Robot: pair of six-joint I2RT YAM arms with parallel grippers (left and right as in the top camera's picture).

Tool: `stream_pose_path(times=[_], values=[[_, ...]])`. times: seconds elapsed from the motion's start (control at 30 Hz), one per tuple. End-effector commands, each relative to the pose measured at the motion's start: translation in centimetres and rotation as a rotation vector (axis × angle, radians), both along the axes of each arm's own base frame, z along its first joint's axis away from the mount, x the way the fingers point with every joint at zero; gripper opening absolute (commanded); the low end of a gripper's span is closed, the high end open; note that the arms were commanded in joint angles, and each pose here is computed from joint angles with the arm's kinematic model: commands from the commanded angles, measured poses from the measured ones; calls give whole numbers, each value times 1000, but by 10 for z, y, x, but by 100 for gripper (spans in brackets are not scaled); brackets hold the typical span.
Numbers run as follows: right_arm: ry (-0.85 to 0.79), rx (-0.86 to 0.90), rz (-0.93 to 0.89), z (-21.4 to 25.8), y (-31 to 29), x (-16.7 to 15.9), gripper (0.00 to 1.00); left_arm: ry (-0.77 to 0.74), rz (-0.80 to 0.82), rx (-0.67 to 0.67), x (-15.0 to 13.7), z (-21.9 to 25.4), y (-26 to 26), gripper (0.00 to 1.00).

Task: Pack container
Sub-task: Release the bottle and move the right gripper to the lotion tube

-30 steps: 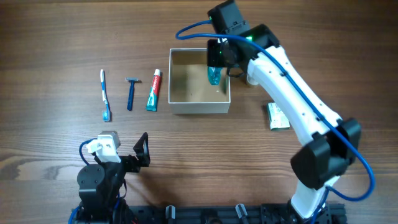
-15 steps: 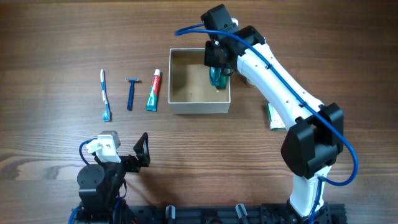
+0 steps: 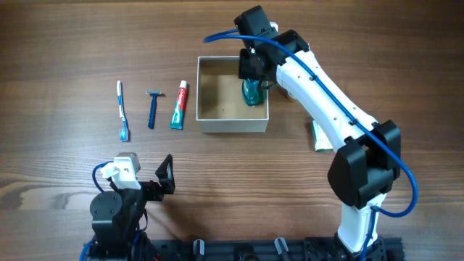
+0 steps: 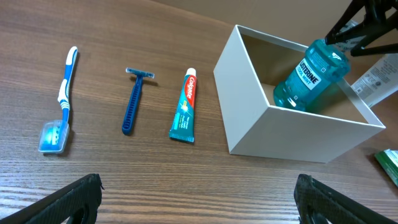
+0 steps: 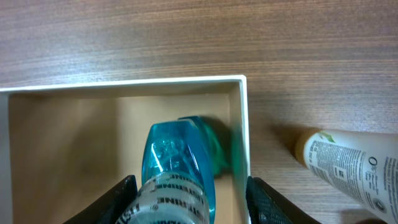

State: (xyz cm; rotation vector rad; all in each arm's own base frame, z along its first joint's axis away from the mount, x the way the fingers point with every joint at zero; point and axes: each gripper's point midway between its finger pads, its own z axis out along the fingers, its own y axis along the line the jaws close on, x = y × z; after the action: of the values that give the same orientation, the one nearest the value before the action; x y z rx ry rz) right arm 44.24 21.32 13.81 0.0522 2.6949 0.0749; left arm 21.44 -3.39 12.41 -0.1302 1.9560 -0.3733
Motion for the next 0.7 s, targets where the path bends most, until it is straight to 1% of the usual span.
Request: stream_pose_path(times=[0.0,0.03,0.13,0.23,0.33,0.43,0.57,0.67], values=[[-53,47,26,38,4,-4,57,19,-52,-7,-2,-8,-9,100],[-58,54,29,43,3,-6,57,19,-52,-7,-2,-8,-9,100],[-98,88,40,82,-2,-24,57,19,-52,-7,-2,-8,-9,100],[-159,108,65,121,-10,-41,61,19,-52,-7,-2,-8,-9,100],[-225,114,47,158,-28,-60,62,19,-52,-7,-2,-8,-9,100],[-323,78,7,193,-58,-68,62,19,-52,-7,-2,-8,-9,100],[-363,13,-15,203,-86,-64,62,19,-52,-7,-2,-8,-9,100],[-330,-33,-43,189,-106,-51,63,19,-52,-7,-2,-8,-9,100]])
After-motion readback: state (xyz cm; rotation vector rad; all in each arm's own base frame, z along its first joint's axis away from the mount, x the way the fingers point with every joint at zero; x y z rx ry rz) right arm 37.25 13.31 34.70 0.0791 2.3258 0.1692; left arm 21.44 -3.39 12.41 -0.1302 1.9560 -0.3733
